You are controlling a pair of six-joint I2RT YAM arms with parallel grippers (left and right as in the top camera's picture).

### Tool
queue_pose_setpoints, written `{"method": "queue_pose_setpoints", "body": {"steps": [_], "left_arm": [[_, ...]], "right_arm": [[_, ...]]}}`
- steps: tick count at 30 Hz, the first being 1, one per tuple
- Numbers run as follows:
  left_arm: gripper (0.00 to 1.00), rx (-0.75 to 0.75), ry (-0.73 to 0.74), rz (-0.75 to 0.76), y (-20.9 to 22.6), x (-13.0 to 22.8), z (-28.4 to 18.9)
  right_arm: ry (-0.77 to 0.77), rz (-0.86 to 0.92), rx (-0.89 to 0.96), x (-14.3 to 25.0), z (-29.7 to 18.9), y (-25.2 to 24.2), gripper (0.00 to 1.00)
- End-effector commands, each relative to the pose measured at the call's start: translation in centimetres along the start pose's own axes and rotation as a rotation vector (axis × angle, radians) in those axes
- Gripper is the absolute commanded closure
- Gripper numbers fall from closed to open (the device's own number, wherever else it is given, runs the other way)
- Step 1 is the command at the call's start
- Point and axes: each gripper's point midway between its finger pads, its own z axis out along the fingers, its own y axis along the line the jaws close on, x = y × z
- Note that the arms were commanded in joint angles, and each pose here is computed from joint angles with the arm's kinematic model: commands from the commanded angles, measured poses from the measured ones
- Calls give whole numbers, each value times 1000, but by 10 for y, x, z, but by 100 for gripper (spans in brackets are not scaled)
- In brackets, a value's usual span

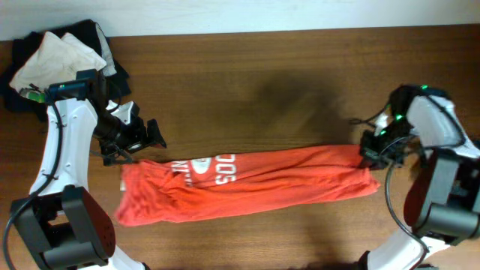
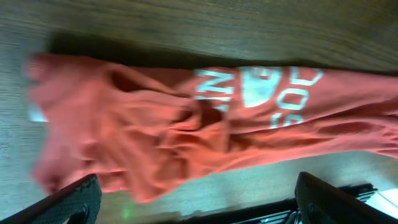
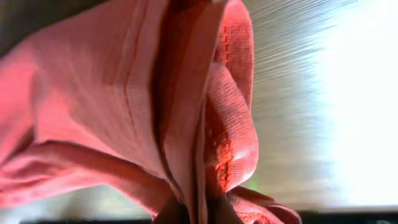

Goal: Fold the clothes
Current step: 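Press and straighten the folded strip's ends with both grippers, then grasp the strip's right end with the right gripper and fold it leftward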

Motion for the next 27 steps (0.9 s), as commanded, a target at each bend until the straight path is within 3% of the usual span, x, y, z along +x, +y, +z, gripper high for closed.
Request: {"method": "queue_pose_setpoints", "body": {"steps": [1, 4, 10, 15, 21, 27], "left_arm": [[1, 15, -27, 24, -6, 1, -8], [1, 16, -28, 24, -6, 1, -8], [1, 15, -24, 23, -6, 2, -8], [1, 15, -19, 21, -6, 3, -8], [1, 15, -19, 22, -6, 3, -8], [1, 14, -19, 22, -6, 3, -8]], "right_arm": [[-171, 35, 100, 1, -47, -9, 96], [-219, -75, 108, 15, -56, 22, 96], [-202, -393, 100, 55, -28, 117, 96], [-152, -581, -25, 101, 2, 186, 96], [-160, -596, -41, 126, 36, 214, 92], [-179, -599, -74, 141, 48, 234, 96]]}}
